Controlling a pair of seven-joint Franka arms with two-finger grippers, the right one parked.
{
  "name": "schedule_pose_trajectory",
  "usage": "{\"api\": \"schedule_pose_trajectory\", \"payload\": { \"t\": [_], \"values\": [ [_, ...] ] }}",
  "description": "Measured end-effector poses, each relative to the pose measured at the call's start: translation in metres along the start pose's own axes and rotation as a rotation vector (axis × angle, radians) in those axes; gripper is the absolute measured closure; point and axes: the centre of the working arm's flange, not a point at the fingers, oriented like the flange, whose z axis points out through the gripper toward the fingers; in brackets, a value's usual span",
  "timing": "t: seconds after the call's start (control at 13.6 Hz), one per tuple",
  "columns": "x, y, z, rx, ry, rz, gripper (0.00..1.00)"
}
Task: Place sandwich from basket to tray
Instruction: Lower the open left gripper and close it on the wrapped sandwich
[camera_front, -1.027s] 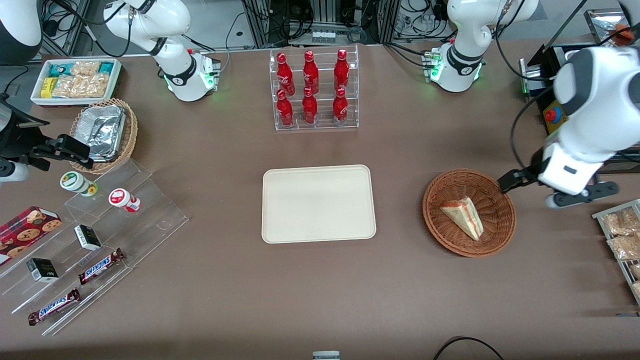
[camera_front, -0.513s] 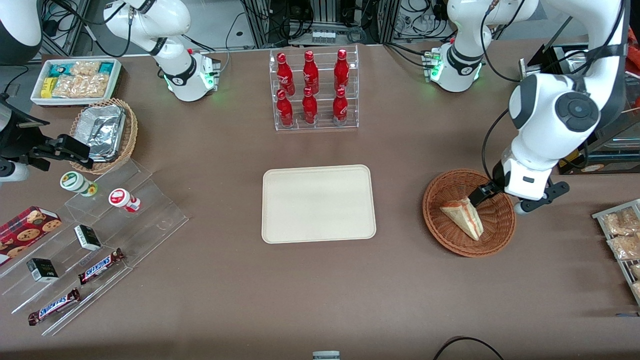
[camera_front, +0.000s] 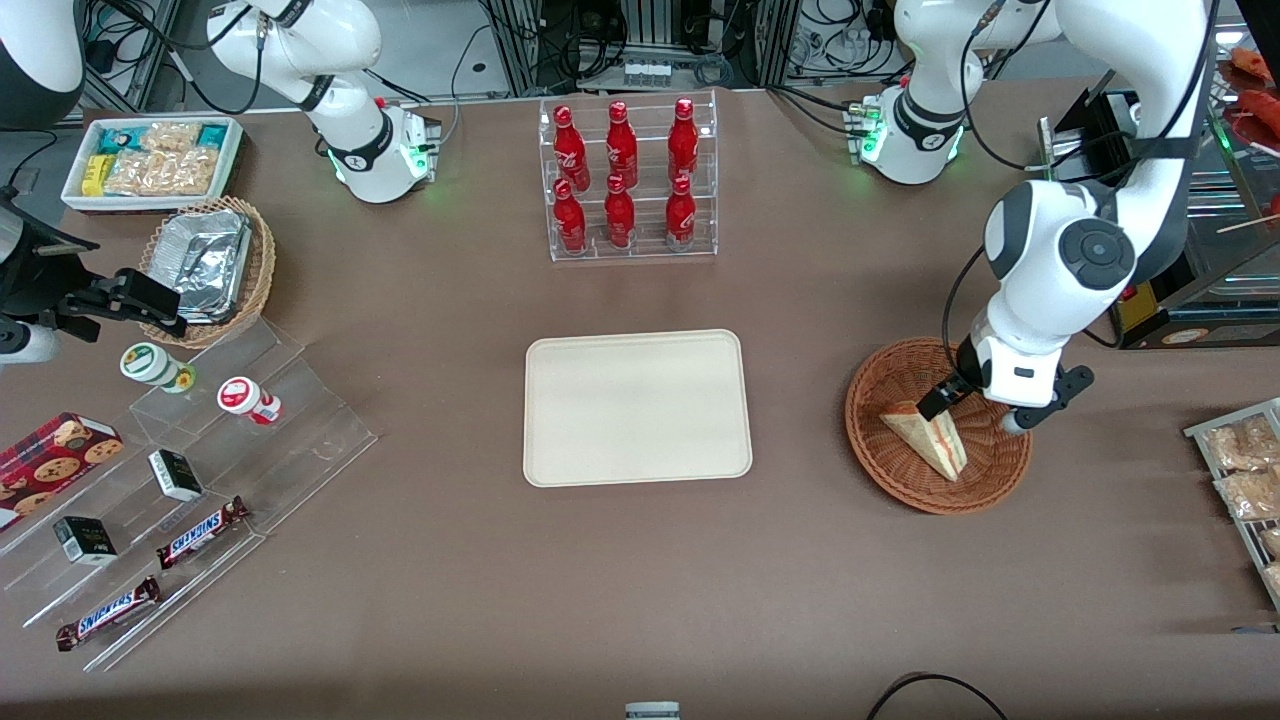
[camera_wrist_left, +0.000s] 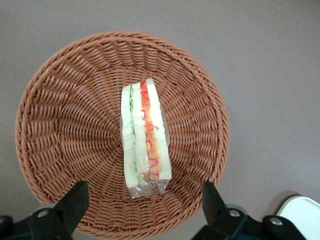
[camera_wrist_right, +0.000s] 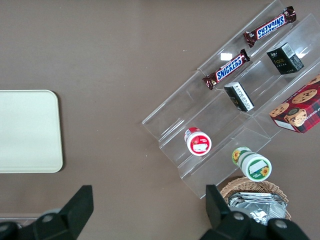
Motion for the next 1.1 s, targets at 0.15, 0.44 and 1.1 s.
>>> {"api": "schedule_pose_trajectory", "payload": {
  "t": [0.15,0.44,1.1],
  "values": [
    [-0.001,-0.001,0.012,0.011,-0.016,-0.017,0.0],
    [0.0,0.0,0.035,0.008,-0.024,-0.03,0.0],
    [0.0,-0.002,0.078,0.004,-0.037,-0.038,0.17]
  ]
}}
